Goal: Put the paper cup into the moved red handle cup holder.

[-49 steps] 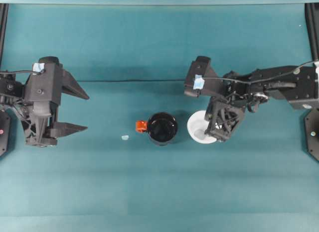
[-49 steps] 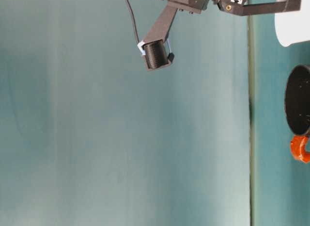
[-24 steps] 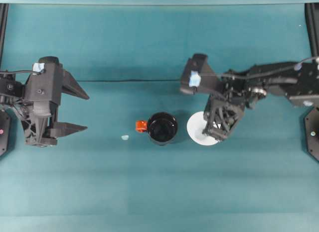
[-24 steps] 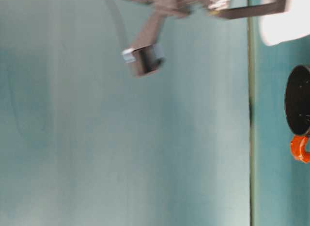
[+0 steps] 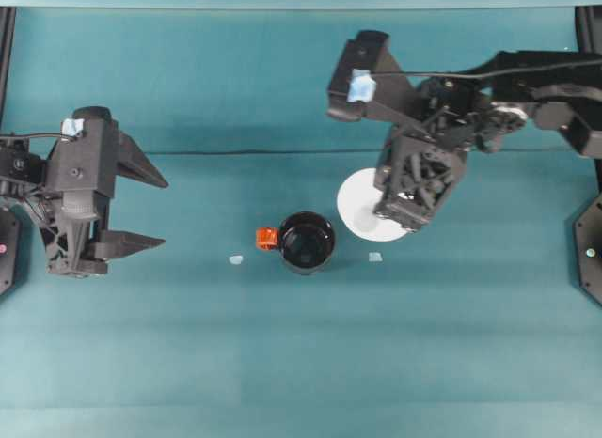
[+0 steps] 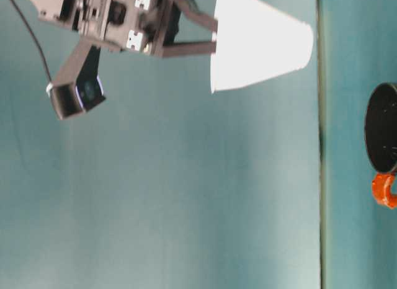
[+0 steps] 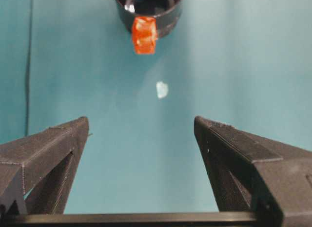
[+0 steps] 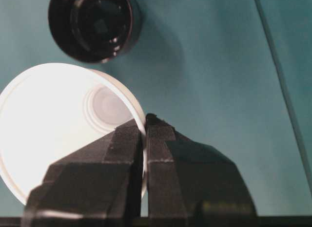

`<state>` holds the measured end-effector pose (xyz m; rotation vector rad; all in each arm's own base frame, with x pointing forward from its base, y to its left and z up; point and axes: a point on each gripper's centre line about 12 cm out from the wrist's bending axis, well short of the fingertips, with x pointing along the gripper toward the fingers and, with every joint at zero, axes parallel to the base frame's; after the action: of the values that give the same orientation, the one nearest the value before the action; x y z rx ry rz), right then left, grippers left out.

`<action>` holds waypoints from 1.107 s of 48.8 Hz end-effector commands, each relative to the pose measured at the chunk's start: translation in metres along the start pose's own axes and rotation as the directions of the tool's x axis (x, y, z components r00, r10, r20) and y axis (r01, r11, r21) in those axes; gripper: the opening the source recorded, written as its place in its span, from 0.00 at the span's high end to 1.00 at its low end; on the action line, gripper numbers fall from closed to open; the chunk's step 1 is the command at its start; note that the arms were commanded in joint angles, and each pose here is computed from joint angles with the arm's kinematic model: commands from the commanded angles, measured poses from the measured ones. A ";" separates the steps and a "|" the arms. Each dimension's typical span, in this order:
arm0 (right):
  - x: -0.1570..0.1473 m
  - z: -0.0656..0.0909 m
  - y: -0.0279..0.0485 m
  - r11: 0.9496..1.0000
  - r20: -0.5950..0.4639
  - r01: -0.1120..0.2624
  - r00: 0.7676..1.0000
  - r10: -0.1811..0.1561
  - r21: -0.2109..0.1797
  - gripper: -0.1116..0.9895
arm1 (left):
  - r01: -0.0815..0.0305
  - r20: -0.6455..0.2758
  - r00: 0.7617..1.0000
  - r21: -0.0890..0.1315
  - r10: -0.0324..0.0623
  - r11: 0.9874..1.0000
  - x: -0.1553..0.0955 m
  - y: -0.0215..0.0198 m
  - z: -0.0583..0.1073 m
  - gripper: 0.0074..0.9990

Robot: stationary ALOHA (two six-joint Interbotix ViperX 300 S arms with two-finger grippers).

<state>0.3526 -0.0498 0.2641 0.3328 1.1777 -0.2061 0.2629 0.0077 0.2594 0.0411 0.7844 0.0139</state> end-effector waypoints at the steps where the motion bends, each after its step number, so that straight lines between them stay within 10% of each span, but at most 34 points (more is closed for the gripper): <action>1: -0.009 0.012 0.0055 1.000 0.040 -0.009 0.999 0.010 -0.013 0.99 | -0.002 0.023 1.000 0.002 0.002 1.000 -0.003 0.0001 0.005 0.04; 20: 0.022 0.045 0.0209 0.998 0.053 -0.017 0.998 0.020 -0.054 0.99 | -0.001 0.021 1.000 0.002 0.001 1.000 -0.003 0.0001 0.005 0.04; 54: 0.101 0.041 0.0273 0.994 -0.028 -0.003 1.000 0.000 -0.113 0.99 | -0.002 0.020 1.000 0.001 0.002 1.000 -0.002 0.0005 0.005 0.04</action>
<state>0.4322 -0.0426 0.1872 0.2527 1.2282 -0.1483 0.2631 0.0082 0.2590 0.0420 0.7860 0.0156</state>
